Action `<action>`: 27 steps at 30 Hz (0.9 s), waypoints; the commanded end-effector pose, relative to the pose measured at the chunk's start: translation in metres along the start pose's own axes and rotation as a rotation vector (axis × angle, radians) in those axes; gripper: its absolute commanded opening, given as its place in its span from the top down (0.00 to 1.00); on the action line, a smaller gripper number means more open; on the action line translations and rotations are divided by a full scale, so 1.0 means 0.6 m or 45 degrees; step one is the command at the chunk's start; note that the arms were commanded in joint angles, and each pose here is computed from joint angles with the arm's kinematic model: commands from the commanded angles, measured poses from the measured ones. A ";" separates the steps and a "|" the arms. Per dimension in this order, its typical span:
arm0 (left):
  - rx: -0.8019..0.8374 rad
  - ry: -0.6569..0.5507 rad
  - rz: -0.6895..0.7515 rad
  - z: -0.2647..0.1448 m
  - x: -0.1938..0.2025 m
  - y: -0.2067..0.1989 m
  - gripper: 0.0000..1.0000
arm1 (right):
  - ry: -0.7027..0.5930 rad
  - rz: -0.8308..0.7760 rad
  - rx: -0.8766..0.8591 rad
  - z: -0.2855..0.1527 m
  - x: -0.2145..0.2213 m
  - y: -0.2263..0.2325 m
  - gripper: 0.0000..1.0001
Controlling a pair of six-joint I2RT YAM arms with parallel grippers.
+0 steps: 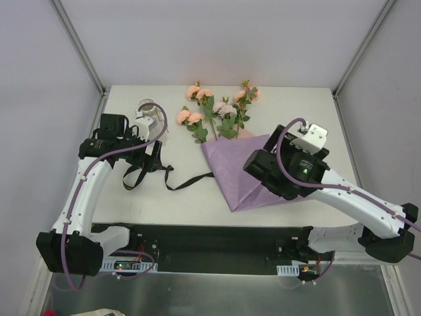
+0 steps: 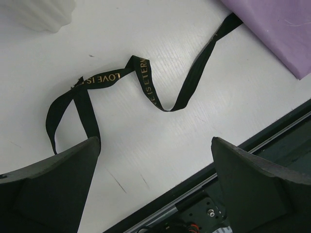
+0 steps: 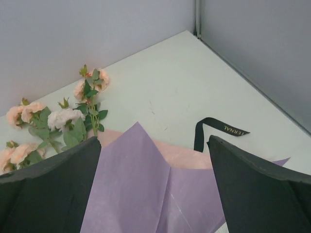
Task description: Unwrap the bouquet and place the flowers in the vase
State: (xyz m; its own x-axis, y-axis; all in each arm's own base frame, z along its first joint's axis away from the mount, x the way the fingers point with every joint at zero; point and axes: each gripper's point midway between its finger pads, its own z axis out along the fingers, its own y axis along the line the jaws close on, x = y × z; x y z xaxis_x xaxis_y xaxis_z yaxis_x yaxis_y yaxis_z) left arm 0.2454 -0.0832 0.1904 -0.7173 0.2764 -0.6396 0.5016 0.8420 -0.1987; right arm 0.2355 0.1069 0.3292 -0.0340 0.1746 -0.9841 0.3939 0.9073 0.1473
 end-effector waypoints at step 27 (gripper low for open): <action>-0.006 -0.139 0.033 -0.055 -0.027 -0.025 0.01 | 1.143 -0.058 -0.259 0.163 0.362 -0.021 0.04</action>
State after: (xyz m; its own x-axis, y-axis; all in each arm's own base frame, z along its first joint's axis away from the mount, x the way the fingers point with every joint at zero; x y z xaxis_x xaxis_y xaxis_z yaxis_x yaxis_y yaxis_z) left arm 0.2393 -0.0834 0.2103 -0.6680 0.2660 -0.6950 0.5123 0.8418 -0.1702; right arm 0.3133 0.0903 0.1175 -0.7608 0.2517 -0.5982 0.2143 0.9675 0.1346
